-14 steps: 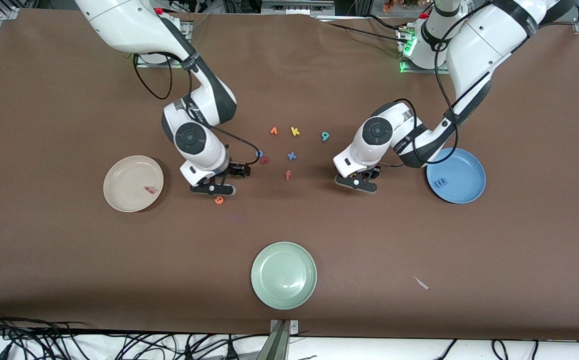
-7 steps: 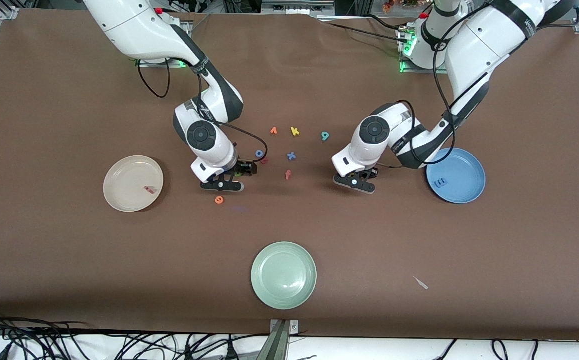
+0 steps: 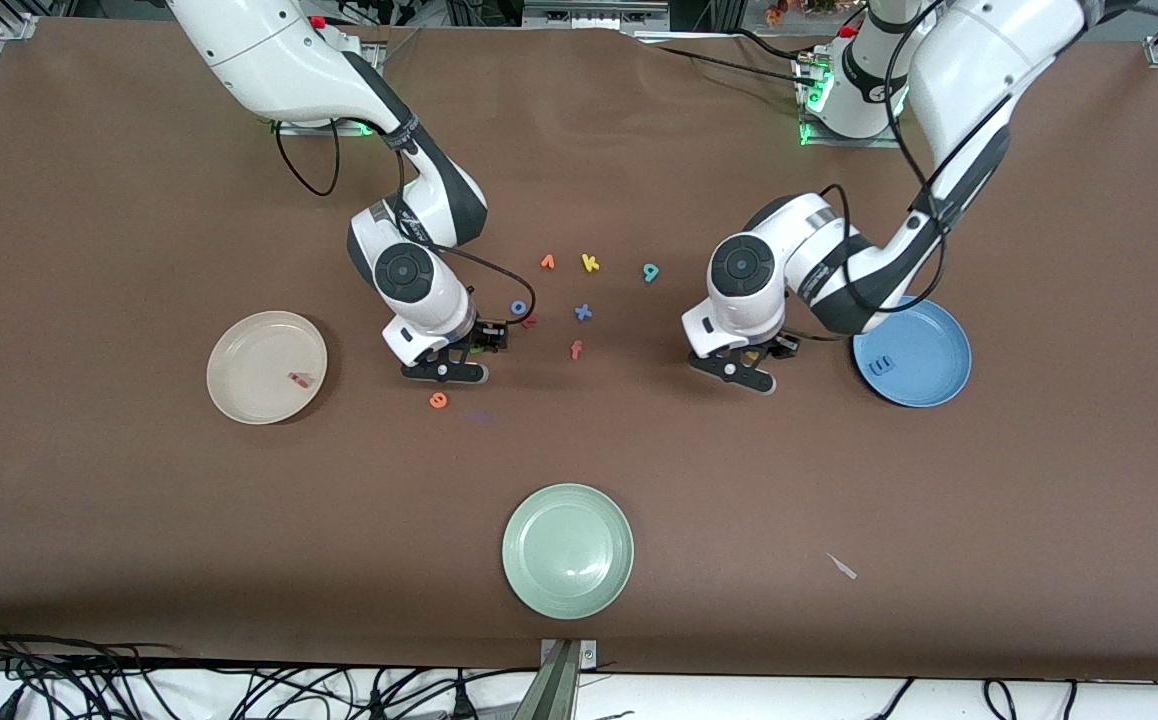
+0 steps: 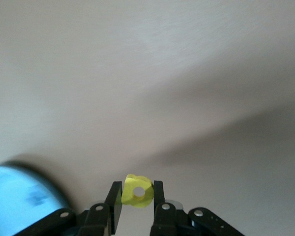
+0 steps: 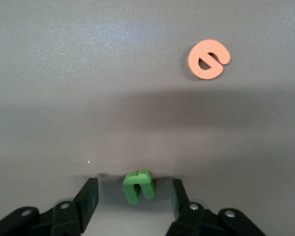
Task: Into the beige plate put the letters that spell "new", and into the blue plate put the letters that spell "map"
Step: 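Drop the yellow letter on the blue plate while the right gripper carries the n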
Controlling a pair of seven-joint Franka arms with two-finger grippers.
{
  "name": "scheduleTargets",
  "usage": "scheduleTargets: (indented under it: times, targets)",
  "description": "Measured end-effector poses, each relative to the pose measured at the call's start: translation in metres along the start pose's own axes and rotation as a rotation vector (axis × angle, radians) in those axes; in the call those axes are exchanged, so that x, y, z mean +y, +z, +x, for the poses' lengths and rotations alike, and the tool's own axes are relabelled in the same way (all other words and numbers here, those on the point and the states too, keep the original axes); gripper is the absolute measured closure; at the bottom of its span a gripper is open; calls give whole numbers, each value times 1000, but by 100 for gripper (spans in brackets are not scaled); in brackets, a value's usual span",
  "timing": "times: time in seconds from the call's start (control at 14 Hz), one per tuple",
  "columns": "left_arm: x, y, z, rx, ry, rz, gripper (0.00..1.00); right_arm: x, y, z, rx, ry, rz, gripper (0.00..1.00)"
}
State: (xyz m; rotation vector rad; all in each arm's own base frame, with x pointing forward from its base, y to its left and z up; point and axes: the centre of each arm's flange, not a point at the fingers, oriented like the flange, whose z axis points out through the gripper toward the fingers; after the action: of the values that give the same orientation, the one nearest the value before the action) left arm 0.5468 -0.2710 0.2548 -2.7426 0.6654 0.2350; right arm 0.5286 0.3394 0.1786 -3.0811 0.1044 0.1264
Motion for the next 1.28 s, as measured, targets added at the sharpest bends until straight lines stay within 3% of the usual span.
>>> scheduleTargets:
  times: [0.14, 0.28, 0.36, 0.64, 0.85, 1.28]
  targets:
    - [-35, -16, -9, -30, 87, 42, 70, 0, 1, -1, -2, -3, -2, 36]
    - [-73, -20, -17, -56, 175, 54, 70, 1, 3, -1, -4, -5, -3, 52]
    - [-92, -19, -21, -66, 215, 51, 70, 1, 3, -1, -5, -6, -3, 52]
    - [-157, 5, -37, -111, 378, 7, 70, 2, 2, 0, -3, -5, -3, 69]
    - [-187, 39, -58, -159, 411, -38, 70, 1, 1, 0, -1, -4, -2, 71]
    - [-208, 125, -108, -37, 396, -90, 70, -3, -16, 13, -3, 3, -6, 71]
